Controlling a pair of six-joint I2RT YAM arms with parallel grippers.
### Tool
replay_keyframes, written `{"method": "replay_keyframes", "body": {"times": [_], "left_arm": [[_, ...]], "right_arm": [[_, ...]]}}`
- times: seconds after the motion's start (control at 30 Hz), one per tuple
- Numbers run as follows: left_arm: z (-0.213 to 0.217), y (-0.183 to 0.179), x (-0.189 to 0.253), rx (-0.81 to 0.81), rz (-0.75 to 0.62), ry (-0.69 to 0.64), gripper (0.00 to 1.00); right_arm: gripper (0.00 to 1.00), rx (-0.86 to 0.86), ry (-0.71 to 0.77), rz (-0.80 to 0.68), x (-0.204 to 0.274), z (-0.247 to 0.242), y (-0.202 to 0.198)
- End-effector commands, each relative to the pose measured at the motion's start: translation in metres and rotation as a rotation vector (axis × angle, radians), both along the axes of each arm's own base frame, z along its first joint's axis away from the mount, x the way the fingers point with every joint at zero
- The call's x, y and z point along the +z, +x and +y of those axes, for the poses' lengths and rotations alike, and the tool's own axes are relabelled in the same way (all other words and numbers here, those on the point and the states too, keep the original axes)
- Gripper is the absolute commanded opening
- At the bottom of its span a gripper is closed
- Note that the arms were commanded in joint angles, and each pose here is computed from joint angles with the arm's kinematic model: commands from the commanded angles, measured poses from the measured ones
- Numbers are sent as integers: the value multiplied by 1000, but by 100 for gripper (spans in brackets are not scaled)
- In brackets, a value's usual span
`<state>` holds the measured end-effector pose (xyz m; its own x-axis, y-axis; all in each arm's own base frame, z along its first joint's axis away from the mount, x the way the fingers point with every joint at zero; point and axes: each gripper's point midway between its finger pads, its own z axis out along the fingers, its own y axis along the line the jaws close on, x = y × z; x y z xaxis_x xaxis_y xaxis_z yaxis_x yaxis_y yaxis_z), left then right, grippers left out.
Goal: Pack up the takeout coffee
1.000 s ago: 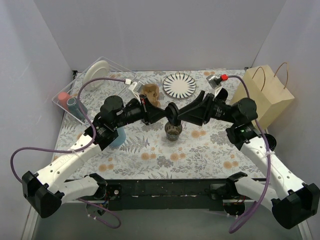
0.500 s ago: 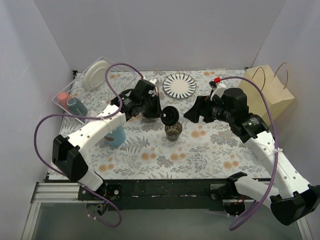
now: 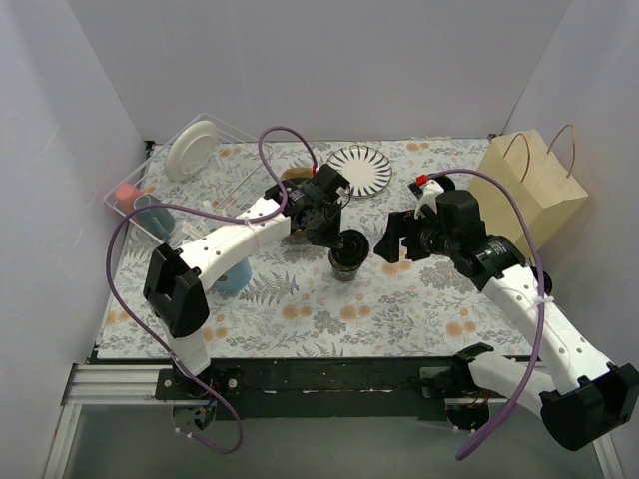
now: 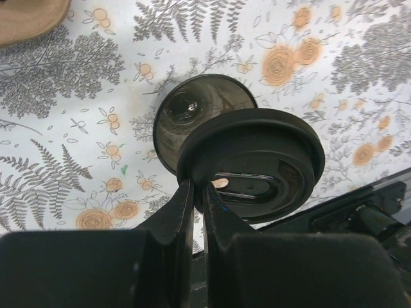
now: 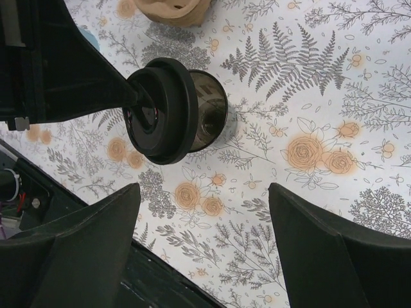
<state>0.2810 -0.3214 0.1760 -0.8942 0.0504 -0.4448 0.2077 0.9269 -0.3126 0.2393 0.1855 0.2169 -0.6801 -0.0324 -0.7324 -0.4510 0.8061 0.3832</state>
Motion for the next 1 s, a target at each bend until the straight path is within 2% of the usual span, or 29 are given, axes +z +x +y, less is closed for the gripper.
{"method": "replay_keyframes", "body": {"times": [0.0, 0.6, 0.97], "left_arm": [[9, 4, 10, 48, -17, 57, 0], [5, 15, -11, 44, 17, 156, 3], [5, 12, -15, 33, 40, 169, 6]], "right_arm": [[87, 14, -3, -62, 6, -3, 1], [87, 18, -28, -79, -1, -6, 1], [88, 13, -45, -74, -5, -8, 3]]}}
